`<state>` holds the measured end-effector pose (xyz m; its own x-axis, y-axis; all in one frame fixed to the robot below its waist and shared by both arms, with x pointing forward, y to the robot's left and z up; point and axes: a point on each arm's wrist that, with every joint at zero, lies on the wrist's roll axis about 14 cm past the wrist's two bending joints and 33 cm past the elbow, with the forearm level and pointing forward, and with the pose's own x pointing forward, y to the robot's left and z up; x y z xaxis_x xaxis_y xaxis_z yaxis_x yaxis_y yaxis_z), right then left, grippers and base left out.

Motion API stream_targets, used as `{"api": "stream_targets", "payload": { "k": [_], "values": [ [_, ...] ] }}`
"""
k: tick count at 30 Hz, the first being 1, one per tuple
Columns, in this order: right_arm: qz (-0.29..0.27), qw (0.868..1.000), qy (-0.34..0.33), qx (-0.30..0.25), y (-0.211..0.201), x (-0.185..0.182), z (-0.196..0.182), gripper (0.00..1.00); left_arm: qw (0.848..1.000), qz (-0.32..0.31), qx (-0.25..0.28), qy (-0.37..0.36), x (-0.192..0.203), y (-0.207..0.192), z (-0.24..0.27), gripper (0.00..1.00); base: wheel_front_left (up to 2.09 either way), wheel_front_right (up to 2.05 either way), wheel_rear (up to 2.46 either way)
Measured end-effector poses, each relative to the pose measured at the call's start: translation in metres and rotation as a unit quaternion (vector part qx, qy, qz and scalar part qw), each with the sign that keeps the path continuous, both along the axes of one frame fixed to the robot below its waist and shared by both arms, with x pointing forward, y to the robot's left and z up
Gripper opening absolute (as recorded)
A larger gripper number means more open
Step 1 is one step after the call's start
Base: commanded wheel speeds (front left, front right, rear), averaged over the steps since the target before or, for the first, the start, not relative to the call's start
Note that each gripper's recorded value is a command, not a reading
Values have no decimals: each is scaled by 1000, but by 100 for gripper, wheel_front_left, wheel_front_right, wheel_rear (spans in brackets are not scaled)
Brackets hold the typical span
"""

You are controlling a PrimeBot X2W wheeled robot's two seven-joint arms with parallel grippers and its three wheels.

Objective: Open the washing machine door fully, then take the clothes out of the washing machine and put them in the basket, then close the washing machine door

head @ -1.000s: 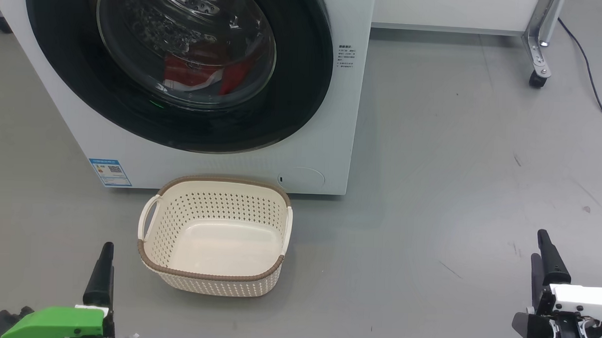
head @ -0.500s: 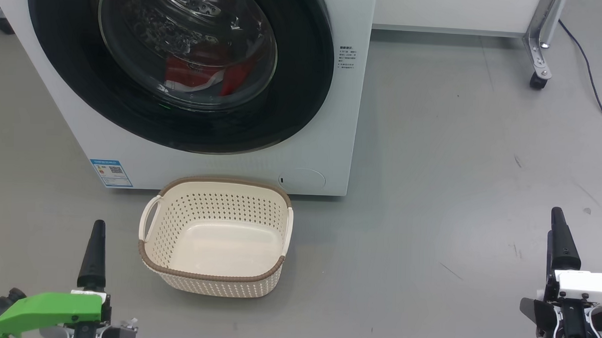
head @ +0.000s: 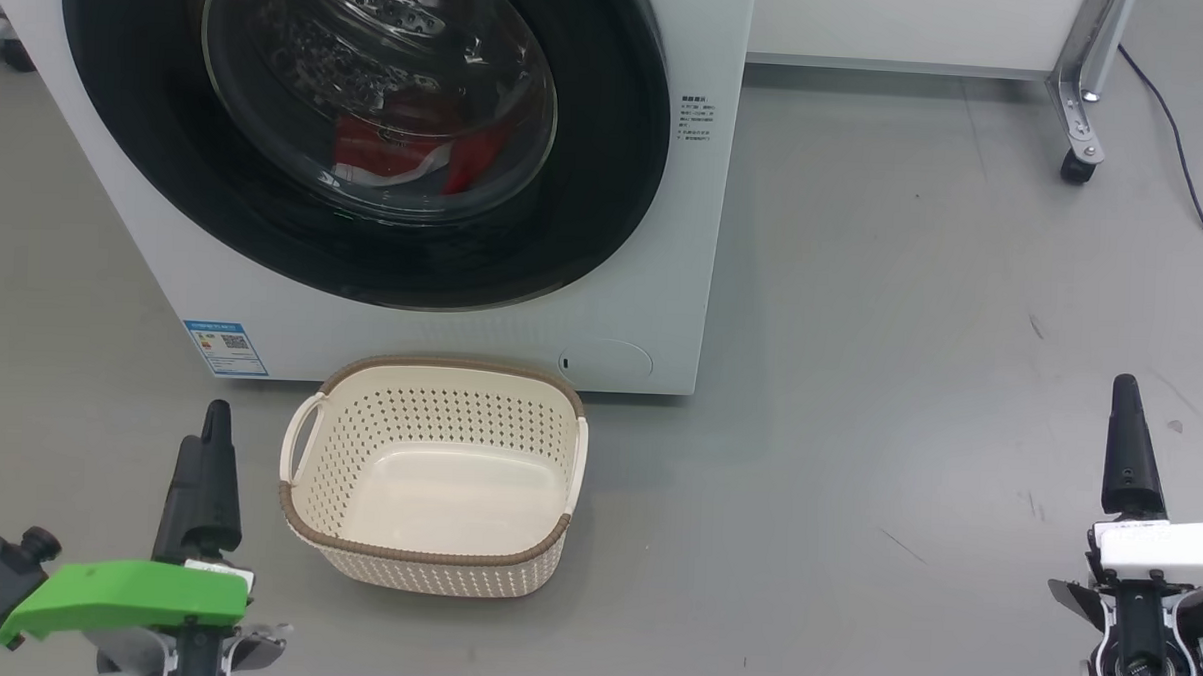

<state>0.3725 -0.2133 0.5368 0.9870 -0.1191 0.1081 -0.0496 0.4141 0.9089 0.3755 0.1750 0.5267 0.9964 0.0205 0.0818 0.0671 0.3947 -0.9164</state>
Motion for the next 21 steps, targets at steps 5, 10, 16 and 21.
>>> {"api": "stream_targets", "payload": {
  "k": [5,10,16,21],
  "values": [
    [-4,999,-10,-38,1,0,8,100,999,-9,48,-13,0,-8,7,100,0,0,0],
    [-10,995,-8,-96,-1,-1,9,100,993,-13,111,-24,1,-14,11,100,0,0,0],
    [-8,988,3,-154,3,-1,6,100,984,-12,178,-19,1,-19,8,100,0,0,0],
    [-5,977,8,-212,9,-2,4,100,967,-17,251,-23,1,-28,7,100,0,0,0]
  ]
}}
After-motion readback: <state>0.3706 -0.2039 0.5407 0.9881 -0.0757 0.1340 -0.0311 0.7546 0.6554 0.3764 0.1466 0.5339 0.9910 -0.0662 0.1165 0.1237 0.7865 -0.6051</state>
